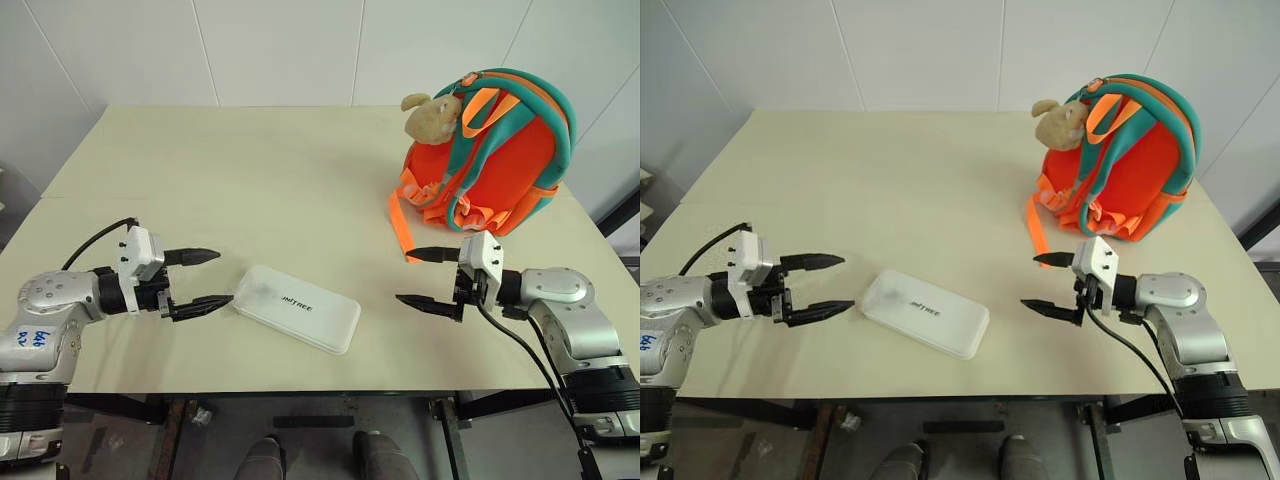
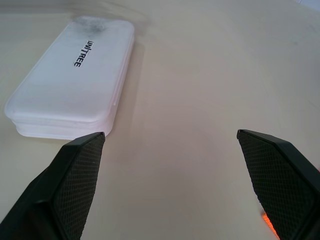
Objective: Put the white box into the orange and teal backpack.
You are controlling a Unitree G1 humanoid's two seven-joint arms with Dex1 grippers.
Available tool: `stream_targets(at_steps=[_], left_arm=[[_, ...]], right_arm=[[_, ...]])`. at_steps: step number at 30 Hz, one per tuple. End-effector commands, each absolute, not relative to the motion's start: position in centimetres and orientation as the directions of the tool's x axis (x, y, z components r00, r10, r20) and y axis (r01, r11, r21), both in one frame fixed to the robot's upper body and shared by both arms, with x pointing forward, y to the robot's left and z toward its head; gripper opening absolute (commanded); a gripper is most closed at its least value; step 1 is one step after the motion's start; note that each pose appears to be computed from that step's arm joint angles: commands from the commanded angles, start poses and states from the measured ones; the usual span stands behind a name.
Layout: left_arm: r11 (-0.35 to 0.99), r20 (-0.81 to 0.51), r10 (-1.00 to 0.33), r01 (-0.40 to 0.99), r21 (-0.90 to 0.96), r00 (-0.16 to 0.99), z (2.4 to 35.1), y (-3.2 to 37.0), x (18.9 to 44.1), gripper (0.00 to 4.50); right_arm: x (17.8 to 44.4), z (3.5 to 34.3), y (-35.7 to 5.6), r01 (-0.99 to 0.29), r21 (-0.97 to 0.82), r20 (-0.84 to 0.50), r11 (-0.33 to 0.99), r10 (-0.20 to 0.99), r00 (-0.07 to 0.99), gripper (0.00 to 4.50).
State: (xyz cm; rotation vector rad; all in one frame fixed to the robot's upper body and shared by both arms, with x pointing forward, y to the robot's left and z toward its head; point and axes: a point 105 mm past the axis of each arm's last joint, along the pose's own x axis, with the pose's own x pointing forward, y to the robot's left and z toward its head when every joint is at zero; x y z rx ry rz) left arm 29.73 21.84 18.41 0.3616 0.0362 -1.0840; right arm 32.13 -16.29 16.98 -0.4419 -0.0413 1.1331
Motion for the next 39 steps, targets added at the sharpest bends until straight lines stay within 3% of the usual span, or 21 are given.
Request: stream_targets(at_steps=[1,8,10,15,22,23,24,27,39], left_arm=[[0.396,-0.189,-0.864,0.862,0.316,0.466,19.6,21.6,29.5,4.5],[0.398,-0.193,-0.857,0.853,0.338,0.477,19.6,22.0,29.8,4.5],[0.405,-0.187,-0.854,0.847,0.345,0.485,19.7,22.3,30.1,4.31],[0.437,-0.172,-0.839,0.828,0.352,0.516,20.1,23.7,30.5,2.99],[0.467,-0.219,-0.797,0.804,0.368,0.563,18.3,25.3,32.2,0.72],[0.464,-0.23,-0.801,0.815,0.347,0.553,17.9,25.2,32.3,0.39],[0.454,-0.247,-0.807,0.831,0.321,0.536,17.4,25.0,32.3,0.1],[0.422,-0.279,-0.819,0.856,0.298,0.502,16.1,24.4,32.6,0.1],[0.402,-0.262,-0.847,0.879,0.255,0.463,14.2,21.2,34.5,0.1]], right_arm=[[32.1,18.6,-16.3,-0.846,-0.4,-0.155,0.352,0.884,0.441,4.48],[32.2,17.9,-15.2,-0.863,-0.385,-0.179,0.326,0.892,0.416,4.48],[32.2,17.8,-15.1,-0.865,-0.378,-0.175,0.331,0.891,0.418,4.1],[31.9,16.2,-15.1,-0.872,-0.367,-0.217,0.323,0.882,0.418,2.59],[30.4,13.5,-14.6,-0.904,-0.307,-0.25,0.298,0.891,0.378,0.13],[30.1,13.1,-14.5,-0.91,-0.295,-0.262,0.29,0.892,0.369,0.0],[29.8,12.7,-14.4,-0.916,-0.288,-0.272,0.279,0.893,0.358,0.0],[29.0,11.7,-14.0,-0.938,-0.24,-0.306,0.252,0.897,0.319,0.0],[28.7,10.9,-10.5,-0.936,-0.221,-0.258,0.274,0.909,0.327,0.0]])
